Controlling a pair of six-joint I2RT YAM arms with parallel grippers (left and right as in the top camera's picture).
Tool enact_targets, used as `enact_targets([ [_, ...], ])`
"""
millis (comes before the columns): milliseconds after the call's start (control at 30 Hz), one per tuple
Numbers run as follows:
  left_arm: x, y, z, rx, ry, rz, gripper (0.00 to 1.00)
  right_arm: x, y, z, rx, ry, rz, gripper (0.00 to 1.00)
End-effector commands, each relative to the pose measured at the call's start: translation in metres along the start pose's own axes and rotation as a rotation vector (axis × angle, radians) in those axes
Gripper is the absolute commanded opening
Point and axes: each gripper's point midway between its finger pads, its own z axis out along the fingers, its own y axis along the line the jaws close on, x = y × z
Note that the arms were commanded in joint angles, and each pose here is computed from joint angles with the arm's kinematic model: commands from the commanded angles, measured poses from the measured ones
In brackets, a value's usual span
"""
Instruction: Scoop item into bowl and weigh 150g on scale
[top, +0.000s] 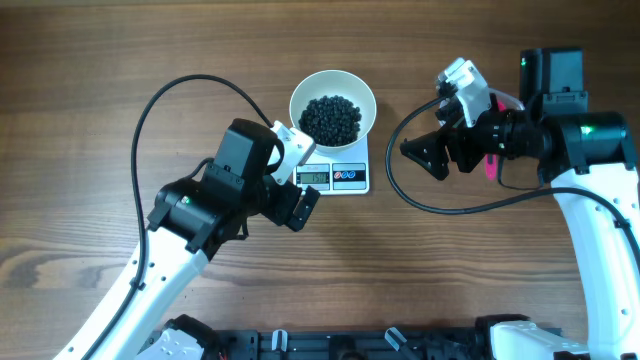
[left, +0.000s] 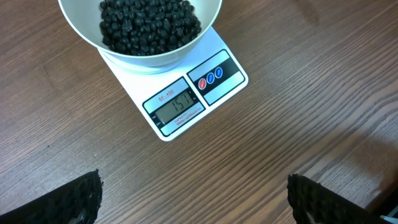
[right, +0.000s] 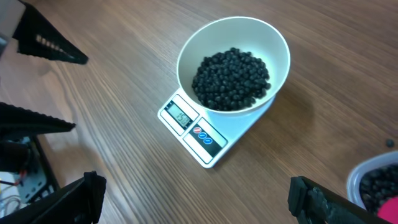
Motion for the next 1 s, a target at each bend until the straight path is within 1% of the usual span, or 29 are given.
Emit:
enact_targets([
  [0,-0.005,-0.001,-0.006,0.009,-0.025,0.013,1.00,0.002,-0.013,-0.004,0.086,0.027,-0.034,1.00],
  [267,-0.005,-0.001,-0.006,0.009,-0.025,0.013,1.00,0.005,-0.021,-0.008,0.143,0.047,-0.037,1.00],
  [333,-0.005,-0.001,-0.006,0.009,-0.025,0.013,1.00,0.006,-0.017,-0.018,0.174,0.041,-0.049,1.00],
  [367,-0.005,-0.001,-0.006,0.009,-0.025,0.013,1.00,0.007,-0.013,-0.035,0.247,0.011,-0.087,1.00],
  [433,-0.005,-0.001,-0.006,0.009,-0.025,0.013,1.00,0.011,-0.009,-0.050,0.332,-0.058,-0.141,1.00],
  [467,-0.005,-0.001,-0.006,0.009,-0.025,0.013,1.00,0.020,-0.006,-0.053,0.379,-0.105,-0.173,1.00],
  [500,-0.005,-0.001,-0.006,0.009,-0.025,0.013,1.00,0.033,-0.002,-0.052,0.415,-0.157,-0.225,1.00],
  [567,-0.005,-0.001,-0.006,0.009,-0.025,0.013,1.00,0.045,0.004,-0.050,0.450,-0.216,-0.298,1.00],
  [600,-0.005,-0.001,-0.006,0.009,-0.025,0.013,1.00,0.056,0.006,-0.048,0.486,-0.265,-0.357,1.00],
  [633,-0.005,-0.001,-0.006,0.009,-0.025,0.013,1.00,0.066,0.006,-0.048,0.547,-0.347,-0.407,1.00],
  [700,-0.005,-0.001,-0.006,0.009,-0.025,0.013,1.00,0.074,0.007,-0.049,0.600,-0.422,-0.445,1.00],
  [767,-0.005,-0.001,-0.006,0.009,-0.025,0.013,1.00,0.079,0.006,-0.051,0.639,-0.493,-0.439,1.00],
  [833,-0.005,-0.001,-0.006,0.009,-0.025,0.013,1.00,0.087,-0.002,-0.057,0.681,-0.597,-0.281,1.00],
  [967,-0.005,-0.001,-0.006,0.009,-0.025,0.013,1.00,0.098,-0.008,-0.062,0.705,-0.680,-0.122,1.00],
])
